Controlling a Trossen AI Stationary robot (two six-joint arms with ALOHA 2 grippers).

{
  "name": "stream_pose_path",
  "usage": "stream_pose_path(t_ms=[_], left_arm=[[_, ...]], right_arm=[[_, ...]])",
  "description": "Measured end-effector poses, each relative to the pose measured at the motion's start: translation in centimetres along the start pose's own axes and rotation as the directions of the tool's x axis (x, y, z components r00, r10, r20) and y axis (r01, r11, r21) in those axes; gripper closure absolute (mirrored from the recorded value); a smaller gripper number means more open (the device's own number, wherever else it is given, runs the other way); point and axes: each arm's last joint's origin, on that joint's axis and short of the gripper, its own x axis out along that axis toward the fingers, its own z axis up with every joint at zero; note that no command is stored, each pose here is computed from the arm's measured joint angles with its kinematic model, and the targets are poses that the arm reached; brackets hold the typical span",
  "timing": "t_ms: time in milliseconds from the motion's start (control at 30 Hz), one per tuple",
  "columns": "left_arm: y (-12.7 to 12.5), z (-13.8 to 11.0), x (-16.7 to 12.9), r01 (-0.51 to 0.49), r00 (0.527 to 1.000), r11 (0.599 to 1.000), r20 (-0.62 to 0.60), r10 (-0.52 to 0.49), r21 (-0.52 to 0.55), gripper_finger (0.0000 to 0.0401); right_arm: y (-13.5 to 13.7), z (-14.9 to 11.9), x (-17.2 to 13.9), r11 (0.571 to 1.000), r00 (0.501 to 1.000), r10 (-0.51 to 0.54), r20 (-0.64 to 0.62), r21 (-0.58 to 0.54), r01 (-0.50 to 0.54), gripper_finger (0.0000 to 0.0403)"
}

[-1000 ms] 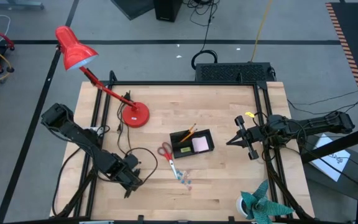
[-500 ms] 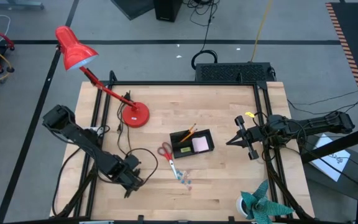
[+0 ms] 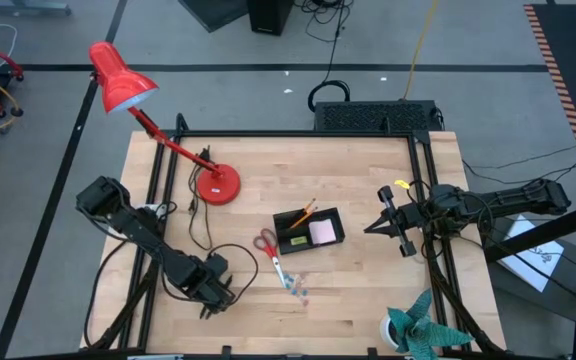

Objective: Pick and place office supplies into organizer
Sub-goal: Put the black pen into the black desk organizer

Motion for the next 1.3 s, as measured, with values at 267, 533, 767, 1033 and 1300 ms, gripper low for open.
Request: stream_pose_path(t_ms=[267,533,767,1033,1300], left_arm=[[0.0,0.0,0.7,-0.027,1.0,1.0,-0.001,0.027,-0.004,0.0284],[-0.1,0.0,0.7,-0.019,1.0,0.997,0.016,0.018,0.073,0.0356],[0.1,0.2,-0.1,0.004,0.997,0.993,0.078,-0.014,0.116,0.0361],[0.3,1.1,-2.4,0.042,0.932,0.985,0.35,-0.099,0.168,0.0369],[-0.4,3.3,-5.9,0.04,0.704,0.949,0.665,-0.25,0.314,0.036]], right_arm=[[0.0,0.0,0.0,1.0,1.0,0.0,0.0,0.003,0.0,0.0403],[0.0,0.0,0.0,1.0,1.0,0.0,0.0,0.003,0.0,0.0403],[0.0,0.1,0.0,1.0,1.0,-0.001,0.007,0.002,0.001,0.0403],[0.0,0.1,0.0,1.0,1.0,-0.001,0.007,0.002,0.001,0.0403],[0.0,0.1,0.0,1.0,1.0,-0.001,0.007,0.002,0.001,0.0403]])
